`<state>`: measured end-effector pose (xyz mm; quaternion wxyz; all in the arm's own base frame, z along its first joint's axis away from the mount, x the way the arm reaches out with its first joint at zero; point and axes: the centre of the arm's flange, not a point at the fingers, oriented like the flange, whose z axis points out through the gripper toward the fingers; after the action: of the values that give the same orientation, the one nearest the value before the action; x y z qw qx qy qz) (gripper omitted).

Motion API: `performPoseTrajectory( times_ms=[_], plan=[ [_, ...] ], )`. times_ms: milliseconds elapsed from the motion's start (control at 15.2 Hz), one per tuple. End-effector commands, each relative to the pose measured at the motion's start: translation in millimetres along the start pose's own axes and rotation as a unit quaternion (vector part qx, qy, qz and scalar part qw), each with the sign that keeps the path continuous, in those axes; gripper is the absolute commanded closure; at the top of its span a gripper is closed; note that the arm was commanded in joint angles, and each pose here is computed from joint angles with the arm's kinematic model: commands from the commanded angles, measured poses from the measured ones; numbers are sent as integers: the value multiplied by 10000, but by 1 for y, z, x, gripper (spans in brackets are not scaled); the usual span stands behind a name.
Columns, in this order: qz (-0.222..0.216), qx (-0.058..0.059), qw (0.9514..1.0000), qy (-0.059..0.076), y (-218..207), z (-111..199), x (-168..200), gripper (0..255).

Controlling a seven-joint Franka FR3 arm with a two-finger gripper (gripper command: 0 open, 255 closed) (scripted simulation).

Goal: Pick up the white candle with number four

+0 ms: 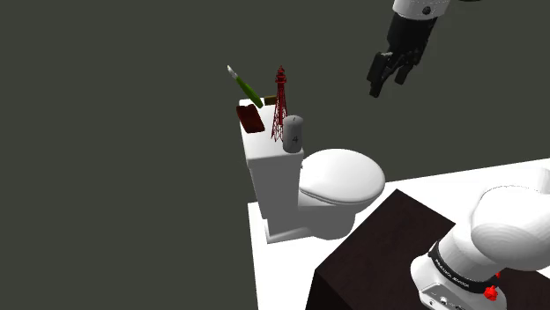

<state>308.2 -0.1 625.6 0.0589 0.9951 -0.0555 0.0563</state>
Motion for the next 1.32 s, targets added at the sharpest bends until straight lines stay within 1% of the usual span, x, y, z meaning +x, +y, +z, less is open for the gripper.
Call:
performPoseTrajectory(
  times_ms=[0,594,1254],
  plan=[
    [0,0,10000,0,0,0,0,0],
    [479,-36,9988,2,-46,75,81,0],
    [1010,-75,9949,5,-88,158,175,0]
  ],
)
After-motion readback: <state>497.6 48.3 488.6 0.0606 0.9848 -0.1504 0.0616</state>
